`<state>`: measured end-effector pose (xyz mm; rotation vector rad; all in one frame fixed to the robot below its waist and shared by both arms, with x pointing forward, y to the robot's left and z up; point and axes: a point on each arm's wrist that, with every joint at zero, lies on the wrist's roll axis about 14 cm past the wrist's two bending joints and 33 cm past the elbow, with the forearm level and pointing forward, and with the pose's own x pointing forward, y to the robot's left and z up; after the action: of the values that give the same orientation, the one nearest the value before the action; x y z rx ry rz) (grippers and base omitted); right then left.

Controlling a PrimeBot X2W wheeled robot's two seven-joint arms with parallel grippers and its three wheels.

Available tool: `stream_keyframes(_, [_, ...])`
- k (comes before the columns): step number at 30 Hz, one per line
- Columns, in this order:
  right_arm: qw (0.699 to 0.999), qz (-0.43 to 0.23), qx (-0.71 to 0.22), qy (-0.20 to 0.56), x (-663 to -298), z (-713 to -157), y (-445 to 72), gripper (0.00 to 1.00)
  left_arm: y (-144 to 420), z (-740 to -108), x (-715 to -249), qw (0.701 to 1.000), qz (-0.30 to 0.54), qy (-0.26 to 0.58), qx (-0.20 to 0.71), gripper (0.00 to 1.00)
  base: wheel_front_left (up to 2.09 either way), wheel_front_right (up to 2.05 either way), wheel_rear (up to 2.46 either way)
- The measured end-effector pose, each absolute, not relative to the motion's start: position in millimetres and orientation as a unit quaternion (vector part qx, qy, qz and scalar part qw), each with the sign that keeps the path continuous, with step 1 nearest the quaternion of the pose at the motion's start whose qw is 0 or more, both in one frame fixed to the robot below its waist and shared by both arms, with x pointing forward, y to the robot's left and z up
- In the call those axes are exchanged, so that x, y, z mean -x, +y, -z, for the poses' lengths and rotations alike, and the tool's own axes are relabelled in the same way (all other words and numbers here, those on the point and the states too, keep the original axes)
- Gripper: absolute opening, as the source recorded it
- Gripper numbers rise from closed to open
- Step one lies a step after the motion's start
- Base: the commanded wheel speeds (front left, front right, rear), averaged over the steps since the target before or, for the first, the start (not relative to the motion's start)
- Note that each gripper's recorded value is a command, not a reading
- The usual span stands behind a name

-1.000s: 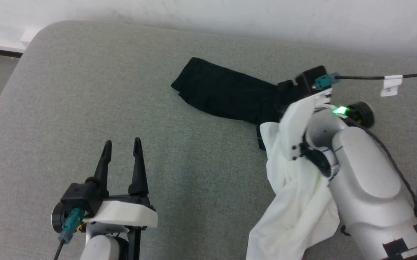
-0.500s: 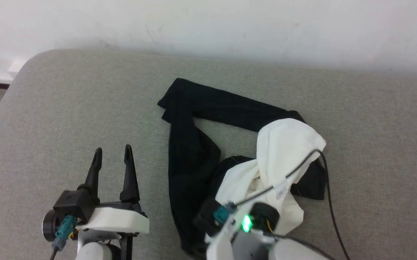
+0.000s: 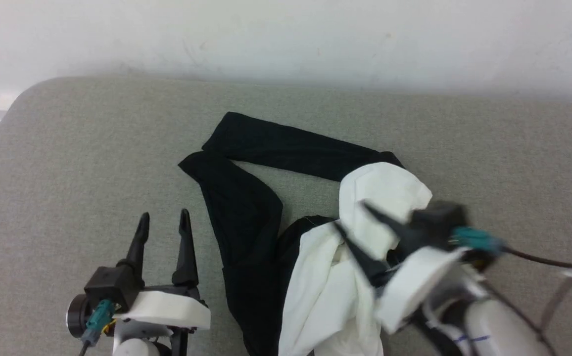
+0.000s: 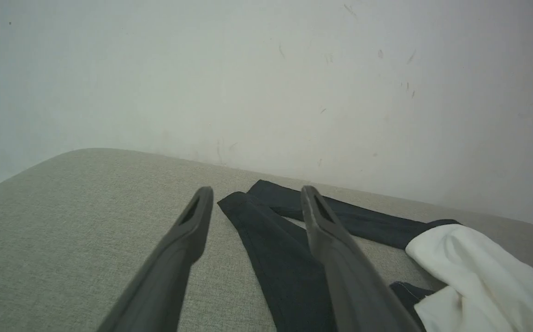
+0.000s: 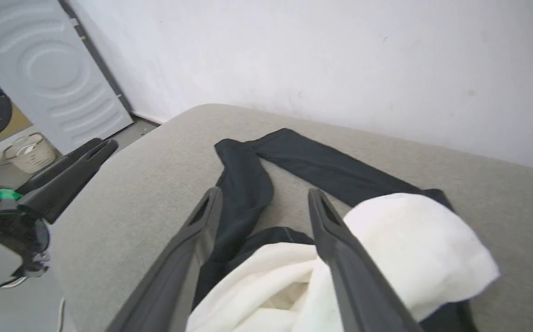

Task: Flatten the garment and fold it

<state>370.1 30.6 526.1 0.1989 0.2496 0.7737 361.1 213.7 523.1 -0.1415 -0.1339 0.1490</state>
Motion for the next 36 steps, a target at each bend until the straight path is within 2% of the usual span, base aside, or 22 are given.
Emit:
stream_keyframes(3, [0.953, -0.278, -0.089, 0.079, -394.5, -529.2, -23.3, 1.0, 202.1, -512.0, -363.8, 0.994, -0.057, -0.049, 0.074, 1.0, 0.0, 0.0, 0.0])
stream_keyframes(7, [0.975, -0.192, -0.063, 0.09, -398.2, -510.1, -75.9, 1.0, 174.9, -475.7, -367.0, 0.996, -0.012, 0.032, 0.077, 1.0, 0.0, 0.0, 0.0])
stream_keyframes(12, [0.981, -0.148, -0.069, 0.107, -391.4, -499.2, -105.4, 1.0, 139.2, -430.0, -365.8, 0.98, 0.06, 0.173, 0.076, 1.0, 0.0, 0.0, 0.0])
stream_keyframes(16, [0.982, -0.132, -0.081, 0.108, -387.0, -498.5, -116.8, 1.0, 120.5, -394.2, -350.1, 0.946, 0.106, 0.301, 0.063, 1.0, 0.0, 0.0, 0.0])
stream_keyframes(19, [0.982, -0.126, -0.088, 0.108, -383.9, -498.8, -120.5, 1.0, 116.7, -387.2, -345.4, 0.926, 0.127, 0.353, 0.041, 1.0, 0.0, 0.0, 0.0])
stream_keyframes(20, [0.982, -0.125, -0.089, 0.108, -383.2, -498.6, -121.4, 1.0, 116.4, -386.7, -344.8, 0.921, 0.131, 0.364, 0.034, 0.54, 0.0, 0.0, 0.0])
stream_keyframes(21, [0.982, -0.124, -0.091, 0.109, -382.5, -498.4, -121.8, 1.0, 116.1, -387.0, -344.9, 0.918, 0.134, 0.371, 0.031, 0.23, 0.0, 0.0, 0.0])
stream_keyframes(22, [0.982, -0.124, -0.093, 0.11, -381.9, -497.5, -121.8, 1.0, 116.9, -389.1, -346.8, 0.919, 0.134, 0.37, 0.026, 0.0, 0.0, 0.0, 0.0])
stream_keyframes(25, [0.981, -0.124, -0.093, 0.114, -381.3, -494.9, -121.5, 1.0, 133.0, -401.2, -360.7, 0.938, 0.096, 0.331, 0.02, 0.0, 0.0, 0.0, 0.0])
stream_keyframes(30, [0.981, -0.129, -0.094, 0.114, -384.0, -494.7, -118.1, 1.0, 198.9, -443.9, -384.5, 0.978, -0.044, 0.201, 0.041, 0.0, 0.0, 0.0, 0.0])
stream_keyframes(33, [0.98, -0.131, -0.093, 0.113, -387.6, -495.1, -116.6, 1.0, 237.7, -457.3, -379.7, 0.979, -0.121, 0.157, 0.053, 0.0, 0.0, 0.0, 0.0])
stream_keyframes(36, [0.98, -0.138, -0.093, 0.114, -391.0, -495.1, -112.3, 1.0, 269.6, -456.1, -361.2, 0.969, -0.186, 0.149, 0.068, 0.0, 0.0, 0.0, 0.0])
